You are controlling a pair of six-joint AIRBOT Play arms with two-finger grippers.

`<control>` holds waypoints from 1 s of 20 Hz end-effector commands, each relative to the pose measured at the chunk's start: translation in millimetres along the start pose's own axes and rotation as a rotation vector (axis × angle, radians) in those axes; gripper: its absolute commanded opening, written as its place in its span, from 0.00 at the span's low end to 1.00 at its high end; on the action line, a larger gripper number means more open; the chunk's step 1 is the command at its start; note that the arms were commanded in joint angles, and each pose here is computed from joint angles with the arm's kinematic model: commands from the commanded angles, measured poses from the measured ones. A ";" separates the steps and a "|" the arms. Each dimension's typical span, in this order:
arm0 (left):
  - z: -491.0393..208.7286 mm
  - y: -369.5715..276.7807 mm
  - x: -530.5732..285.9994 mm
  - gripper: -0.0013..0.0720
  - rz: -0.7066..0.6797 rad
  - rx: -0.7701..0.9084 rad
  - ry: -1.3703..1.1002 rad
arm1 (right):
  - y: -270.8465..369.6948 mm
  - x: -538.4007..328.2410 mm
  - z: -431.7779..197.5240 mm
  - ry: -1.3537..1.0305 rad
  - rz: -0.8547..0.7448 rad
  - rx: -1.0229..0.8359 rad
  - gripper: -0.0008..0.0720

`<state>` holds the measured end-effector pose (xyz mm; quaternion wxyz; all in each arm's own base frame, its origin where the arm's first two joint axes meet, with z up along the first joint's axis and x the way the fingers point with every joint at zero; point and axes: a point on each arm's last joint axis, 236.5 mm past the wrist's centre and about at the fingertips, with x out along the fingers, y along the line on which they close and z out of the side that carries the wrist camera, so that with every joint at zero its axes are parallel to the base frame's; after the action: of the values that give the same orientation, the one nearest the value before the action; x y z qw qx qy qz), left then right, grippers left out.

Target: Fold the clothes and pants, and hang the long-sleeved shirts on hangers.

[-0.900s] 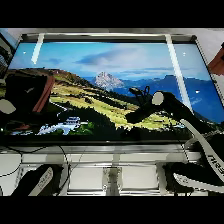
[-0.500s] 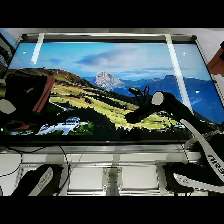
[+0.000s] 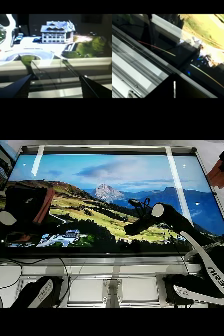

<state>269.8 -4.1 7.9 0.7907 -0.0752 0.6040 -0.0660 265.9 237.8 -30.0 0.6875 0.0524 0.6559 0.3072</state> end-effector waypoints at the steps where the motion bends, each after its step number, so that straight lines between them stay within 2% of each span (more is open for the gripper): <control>1: 1.0 45.9 7.0 0.96 0.178 0.101 0.033 | 0.5 0.1 0.3 -0.002 0.002 0.001 0.05; 3: 26.5 106.8 2.3 0.93 0.427 0.178 -0.016 | 0.6 0.1 0.3 -0.001 0.002 0.001 0.05; 4: 39.1 135.6 -7.9 0.82 0.555 0.198 -0.045 | 0.6 0.1 -0.1 0.000 0.002 0.001 0.05; 5: 48.2 156.1 -19.8 0.78 0.654 0.235 -0.061 | 0.6 0.1 -0.7 0.003 0.003 0.001 0.05; 8: 55.2 188.1 -44.7 0.77 0.793 0.289 -0.064 | 0.4 0.1 -0.3 0.001 0.002 0.001 0.05; 15: 31.3 227.0 -59.8 0.77 0.829 0.158 -0.045 | -0.8 0.0 6.4 -0.027 -0.004 0.000 0.05; 20: 28.5 215.6 -45.8 0.77 0.757 0.117 -0.057 | -0.8 0.0 6.4 -0.027 -0.004 0.000 0.05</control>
<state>289.9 220.5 20.9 0.7755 0.2117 0.5594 0.2023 271.9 239.0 -29.5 0.6965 0.0549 0.6470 0.3055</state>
